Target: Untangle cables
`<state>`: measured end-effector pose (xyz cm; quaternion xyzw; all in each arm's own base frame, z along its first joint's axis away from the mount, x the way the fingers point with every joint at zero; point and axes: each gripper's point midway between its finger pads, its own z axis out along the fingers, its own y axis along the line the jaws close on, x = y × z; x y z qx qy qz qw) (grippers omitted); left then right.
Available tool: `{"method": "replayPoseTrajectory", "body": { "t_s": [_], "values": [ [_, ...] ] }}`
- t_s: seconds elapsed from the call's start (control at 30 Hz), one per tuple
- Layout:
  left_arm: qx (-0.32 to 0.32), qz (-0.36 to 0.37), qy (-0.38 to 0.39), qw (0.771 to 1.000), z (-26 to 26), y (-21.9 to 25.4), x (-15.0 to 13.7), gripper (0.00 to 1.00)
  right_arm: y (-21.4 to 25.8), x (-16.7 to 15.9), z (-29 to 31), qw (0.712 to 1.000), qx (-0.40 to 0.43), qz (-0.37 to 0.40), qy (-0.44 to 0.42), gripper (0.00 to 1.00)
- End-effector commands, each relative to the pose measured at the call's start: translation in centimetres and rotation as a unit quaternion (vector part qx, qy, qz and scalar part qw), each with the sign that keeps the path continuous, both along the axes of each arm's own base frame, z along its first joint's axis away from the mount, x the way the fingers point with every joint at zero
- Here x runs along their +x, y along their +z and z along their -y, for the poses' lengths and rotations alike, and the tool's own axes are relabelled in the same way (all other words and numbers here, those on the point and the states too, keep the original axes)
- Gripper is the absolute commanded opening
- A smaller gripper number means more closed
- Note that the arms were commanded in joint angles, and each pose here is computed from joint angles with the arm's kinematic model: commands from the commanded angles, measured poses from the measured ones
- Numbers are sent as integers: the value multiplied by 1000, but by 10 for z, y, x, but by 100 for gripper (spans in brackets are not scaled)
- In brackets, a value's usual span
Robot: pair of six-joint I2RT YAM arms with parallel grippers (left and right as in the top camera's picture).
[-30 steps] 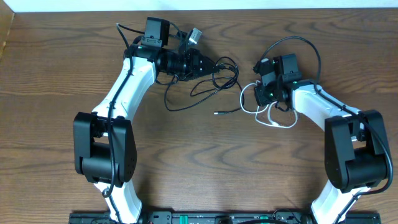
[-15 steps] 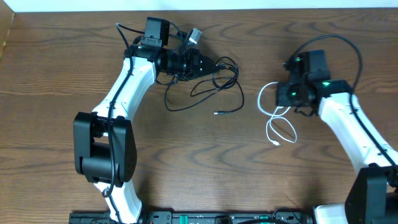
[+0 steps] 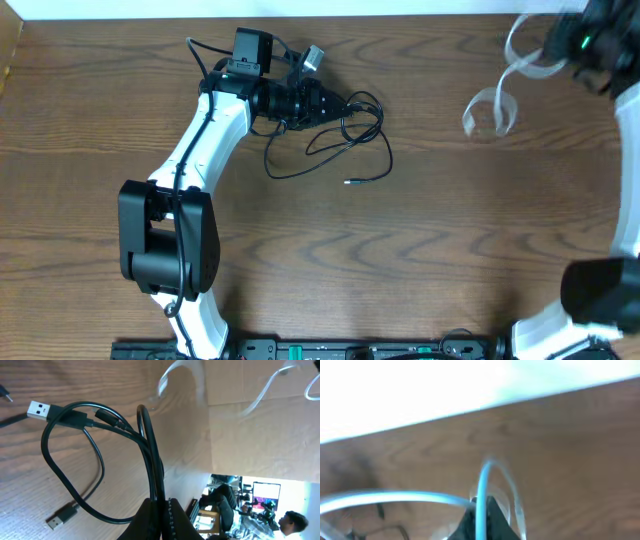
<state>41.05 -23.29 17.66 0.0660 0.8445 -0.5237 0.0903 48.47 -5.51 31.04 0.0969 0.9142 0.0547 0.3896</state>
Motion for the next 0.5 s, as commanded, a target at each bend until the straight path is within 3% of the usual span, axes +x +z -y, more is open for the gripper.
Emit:
{"method": "replayPoseTrajectory", "body": {
  "t_s": [0.0, 0.17, 0.47],
  "values": [
    [-4, 11, -6, 1000, 0, 4, 0, 8, 14, 35, 39, 999, -24, 16, -16, 1],
    [-4, 11, -6, 1000, 0, 4, -1, 8, 17, 65, 102, 996, -35, 51, -64, 1],
    [-4, 11, -6, 1000, 0, 4, -1, 7, -55, 81, 212, 988, -38, 36, -146, 1]
  ]
}}
